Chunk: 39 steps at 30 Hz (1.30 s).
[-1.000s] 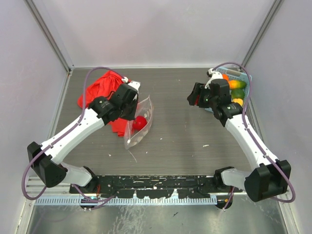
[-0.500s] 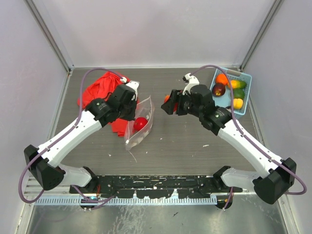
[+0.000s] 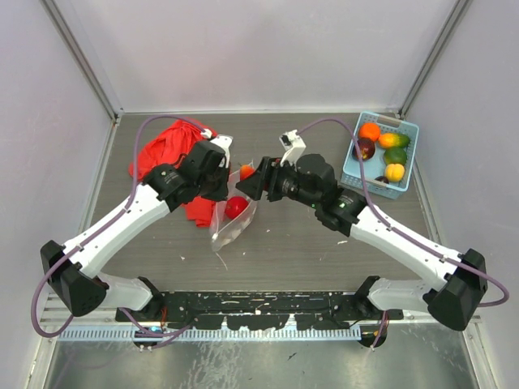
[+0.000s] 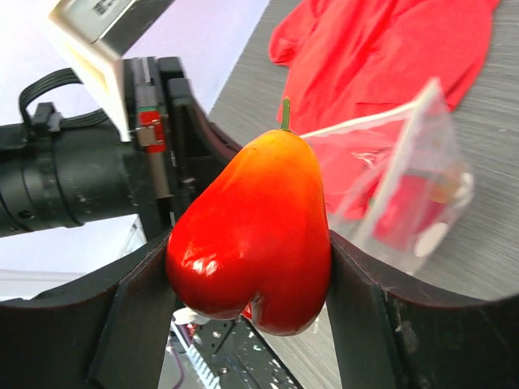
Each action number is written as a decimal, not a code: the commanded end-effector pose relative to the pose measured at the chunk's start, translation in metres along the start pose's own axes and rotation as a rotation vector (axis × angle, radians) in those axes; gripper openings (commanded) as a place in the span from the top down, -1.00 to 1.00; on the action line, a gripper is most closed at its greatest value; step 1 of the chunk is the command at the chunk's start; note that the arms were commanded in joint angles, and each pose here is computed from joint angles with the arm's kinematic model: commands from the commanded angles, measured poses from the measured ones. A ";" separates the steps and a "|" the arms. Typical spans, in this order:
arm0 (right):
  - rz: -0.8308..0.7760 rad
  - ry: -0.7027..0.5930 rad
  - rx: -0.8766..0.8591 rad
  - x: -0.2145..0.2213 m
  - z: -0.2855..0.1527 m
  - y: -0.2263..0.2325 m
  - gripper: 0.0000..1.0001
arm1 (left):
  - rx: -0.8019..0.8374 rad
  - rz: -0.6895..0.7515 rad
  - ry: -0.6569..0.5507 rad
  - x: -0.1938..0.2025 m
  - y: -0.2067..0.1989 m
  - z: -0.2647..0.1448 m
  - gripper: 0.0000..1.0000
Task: Place the food in the zip-top bag and seal the zipper
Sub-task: Place the fake fruit in the zipper food storage bag.
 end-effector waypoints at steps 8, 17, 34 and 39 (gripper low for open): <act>0.029 -0.043 -0.063 0.010 0.029 0.013 0.02 | 0.023 -0.029 -0.082 -0.017 -0.002 -0.009 1.00; 0.032 -0.024 0.023 0.027 0.026 -0.014 -0.01 | 0.008 -0.053 -0.076 -0.017 0.003 -0.007 1.00; -0.177 0.129 -0.113 0.047 0.007 0.001 -0.01 | 0.008 -0.063 -0.026 -0.012 0.004 0.005 1.00; -0.219 0.105 -0.083 0.042 -0.001 -0.005 -0.01 | 0.011 -0.063 -0.024 -0.012 0.003 0.006 1.00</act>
Point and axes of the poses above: each gripper's point midway between its finger pads, its own z axis out along the fingers, its own y axis along the line the jaws close on, x = y × z, the point moved 2 cm from there along -z, back along the fingers, and after that the axes turned 6 degrees about z, right-handed, at the moved point
